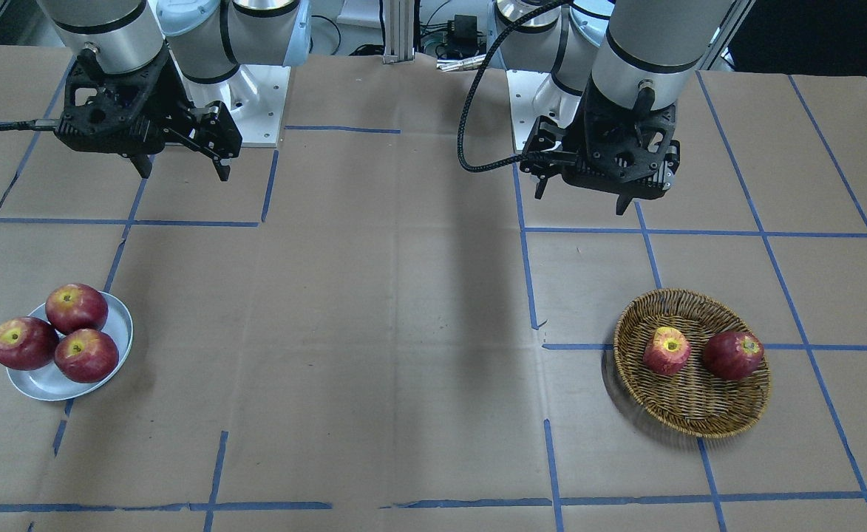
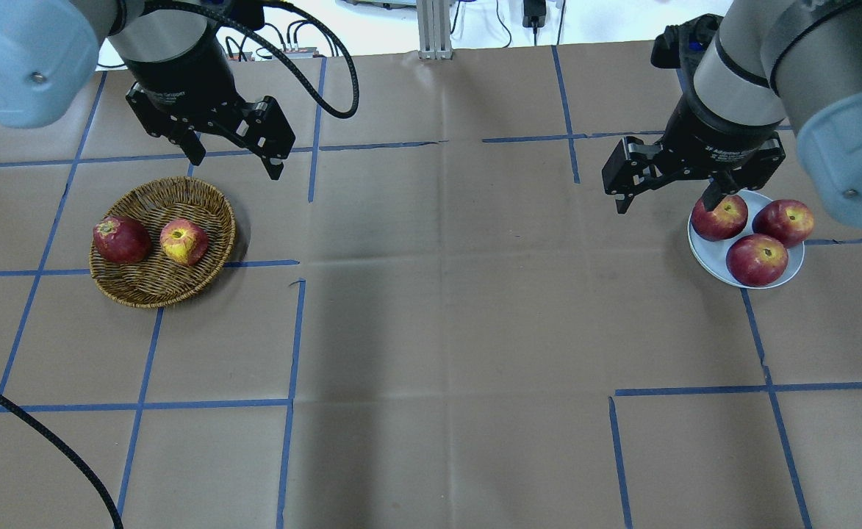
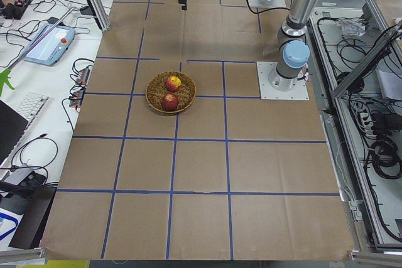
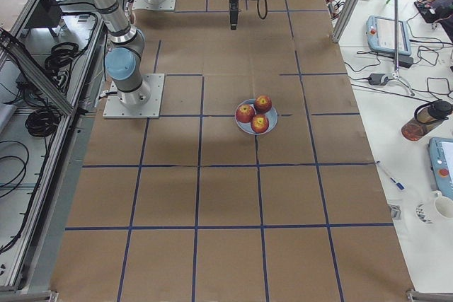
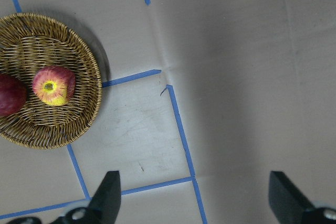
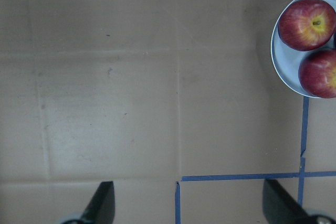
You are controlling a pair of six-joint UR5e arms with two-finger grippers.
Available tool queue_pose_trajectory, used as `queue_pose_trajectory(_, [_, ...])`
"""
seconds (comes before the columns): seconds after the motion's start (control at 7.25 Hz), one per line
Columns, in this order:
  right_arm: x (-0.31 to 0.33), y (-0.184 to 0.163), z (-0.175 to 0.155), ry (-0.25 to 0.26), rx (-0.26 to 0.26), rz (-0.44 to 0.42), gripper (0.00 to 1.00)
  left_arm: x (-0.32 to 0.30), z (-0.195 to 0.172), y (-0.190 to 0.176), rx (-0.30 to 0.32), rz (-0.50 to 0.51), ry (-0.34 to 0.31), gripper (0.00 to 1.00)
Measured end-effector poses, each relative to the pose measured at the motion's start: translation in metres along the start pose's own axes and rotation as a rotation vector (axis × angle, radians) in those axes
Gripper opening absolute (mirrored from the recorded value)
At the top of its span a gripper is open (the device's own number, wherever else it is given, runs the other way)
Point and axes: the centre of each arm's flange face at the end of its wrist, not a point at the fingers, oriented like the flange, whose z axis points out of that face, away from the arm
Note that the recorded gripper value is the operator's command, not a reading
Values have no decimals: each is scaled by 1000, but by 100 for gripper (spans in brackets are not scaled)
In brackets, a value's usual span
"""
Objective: Transfer apple from basket to plate
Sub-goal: 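Lower the left gripper toward the yellow-red apple in the wicker basket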
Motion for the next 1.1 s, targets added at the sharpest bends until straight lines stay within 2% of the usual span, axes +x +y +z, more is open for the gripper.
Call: queue_pose_trajectory(1.1, [0, 0, 0, 0, 0, 1, 100, 0, -6, 1, 4, 12, -7, 99])
